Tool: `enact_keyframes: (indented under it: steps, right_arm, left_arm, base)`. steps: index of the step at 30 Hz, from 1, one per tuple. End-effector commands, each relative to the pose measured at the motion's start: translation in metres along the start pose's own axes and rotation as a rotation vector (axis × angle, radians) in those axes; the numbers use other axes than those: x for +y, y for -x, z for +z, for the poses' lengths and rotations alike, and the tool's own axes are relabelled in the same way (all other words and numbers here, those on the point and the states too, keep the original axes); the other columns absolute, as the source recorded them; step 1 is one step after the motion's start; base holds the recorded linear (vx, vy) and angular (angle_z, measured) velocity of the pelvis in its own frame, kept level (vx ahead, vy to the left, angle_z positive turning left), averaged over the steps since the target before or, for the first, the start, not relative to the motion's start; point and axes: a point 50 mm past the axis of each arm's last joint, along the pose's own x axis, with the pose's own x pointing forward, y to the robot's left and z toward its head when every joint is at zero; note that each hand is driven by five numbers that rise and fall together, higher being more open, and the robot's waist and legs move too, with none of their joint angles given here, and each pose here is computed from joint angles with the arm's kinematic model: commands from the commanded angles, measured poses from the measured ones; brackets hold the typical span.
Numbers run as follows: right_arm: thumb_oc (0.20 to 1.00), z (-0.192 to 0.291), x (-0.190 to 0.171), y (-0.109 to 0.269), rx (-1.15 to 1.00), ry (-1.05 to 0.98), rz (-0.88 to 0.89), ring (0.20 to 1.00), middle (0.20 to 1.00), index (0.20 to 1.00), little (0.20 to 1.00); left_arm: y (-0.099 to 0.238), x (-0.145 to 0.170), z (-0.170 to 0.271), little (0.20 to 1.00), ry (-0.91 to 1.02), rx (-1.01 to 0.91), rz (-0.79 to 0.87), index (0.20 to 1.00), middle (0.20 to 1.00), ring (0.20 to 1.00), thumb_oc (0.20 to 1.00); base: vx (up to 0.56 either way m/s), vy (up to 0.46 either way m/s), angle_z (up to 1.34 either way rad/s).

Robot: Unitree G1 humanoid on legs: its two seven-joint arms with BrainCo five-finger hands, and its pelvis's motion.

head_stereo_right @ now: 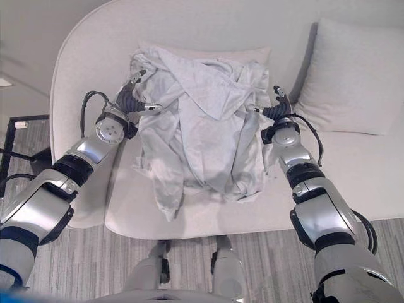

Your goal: Hang the clothes on the sofa on the clothes rack.

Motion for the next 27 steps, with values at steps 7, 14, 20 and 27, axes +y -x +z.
enact_keyframes:
  steps: [7, 14, 20, 27]
  right_arm:
    - [1.0, 0.057, 0.004, -0.012, -0.165, -0.094, 0.036, 1.0, 1.0, 1.0, 1.0]
    - [1.0, 0.061, 0.016, -0.012, -0.167, -0.065, 0.085, 1.0, 1.0, 1.0, 1.0]
    - [1.0, 0.065, 0.016, -0.014, -0.164, 0.017, 0.08, 1.0, 1.0, 1.0, 1.0]
    - [1.0, 0.064, -0.004, -0.017, -0.172, 0.094, 0.024, 1.0, 1.0, 1.0, 1.0]
  left_arm:
    - [-0.02, 0.024, 0.029, 1.0, 0.022, -0.083, 0.058, 1.0, 1.0, 1.0, 1.0]
    - [-0.02, 0.021, 0.031, 1.0, 0.038, -0.085, 0.047, 1.0, 1.0, 1.0, 1.0]
    - [-0.021, 0.023, 0.029, 1.0, 0.029, -0.067, 0.047, 1.0, 1.0, 1.0, 1.0]
    - [-0.026, 0.029, 0.04, 1.0, -0.011, -0.096, 0.056, 1.0, 1.0, 1.0, 1.0]
  base:
    - [0.0, -0.023, 0.01]
    - [0.0, -0.005, 0.0]
    - [0.0, 0.0, 0.0]
    - [0.0, -0.003, 0.0]
